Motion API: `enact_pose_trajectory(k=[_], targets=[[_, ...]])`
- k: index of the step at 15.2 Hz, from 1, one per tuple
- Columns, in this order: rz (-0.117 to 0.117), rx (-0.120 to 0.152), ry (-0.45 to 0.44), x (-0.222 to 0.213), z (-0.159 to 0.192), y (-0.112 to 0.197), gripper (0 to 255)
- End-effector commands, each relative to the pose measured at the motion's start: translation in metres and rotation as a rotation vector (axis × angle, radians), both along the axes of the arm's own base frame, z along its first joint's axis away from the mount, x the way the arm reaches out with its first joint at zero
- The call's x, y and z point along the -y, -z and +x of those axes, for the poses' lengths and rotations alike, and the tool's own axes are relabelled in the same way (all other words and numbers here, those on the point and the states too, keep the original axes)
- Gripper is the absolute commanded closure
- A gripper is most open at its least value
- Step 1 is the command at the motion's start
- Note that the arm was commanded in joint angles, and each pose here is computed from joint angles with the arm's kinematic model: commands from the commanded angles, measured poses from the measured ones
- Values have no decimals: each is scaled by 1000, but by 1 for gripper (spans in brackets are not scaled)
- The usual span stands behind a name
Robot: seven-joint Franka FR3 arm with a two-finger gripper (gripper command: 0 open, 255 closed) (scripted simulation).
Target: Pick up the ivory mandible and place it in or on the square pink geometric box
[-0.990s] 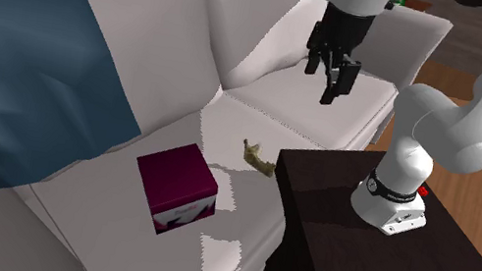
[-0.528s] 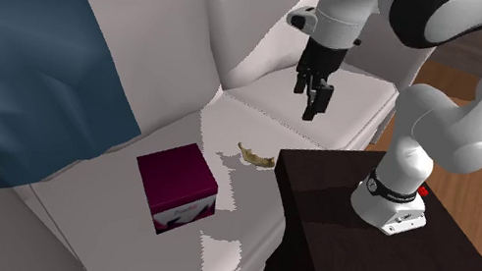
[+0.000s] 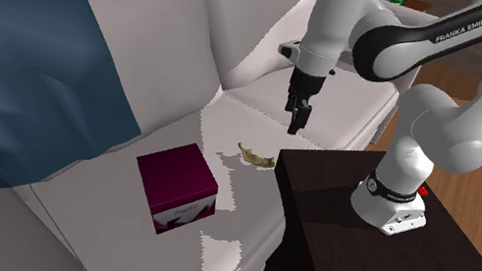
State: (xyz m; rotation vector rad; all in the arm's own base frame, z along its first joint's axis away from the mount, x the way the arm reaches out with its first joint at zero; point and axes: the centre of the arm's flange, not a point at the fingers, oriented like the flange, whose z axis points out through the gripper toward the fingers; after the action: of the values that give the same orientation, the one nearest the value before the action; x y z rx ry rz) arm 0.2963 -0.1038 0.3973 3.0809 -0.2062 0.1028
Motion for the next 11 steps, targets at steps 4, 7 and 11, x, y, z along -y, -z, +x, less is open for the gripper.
enact_pose_trajectory(k=[4, 7, 11], targets=[[30, 32, 75, 33, -8, 59, 0], [49, 49, 119, 52, -13, 95, 0], [73, 71, 178, 75, -20, 143, 0]])
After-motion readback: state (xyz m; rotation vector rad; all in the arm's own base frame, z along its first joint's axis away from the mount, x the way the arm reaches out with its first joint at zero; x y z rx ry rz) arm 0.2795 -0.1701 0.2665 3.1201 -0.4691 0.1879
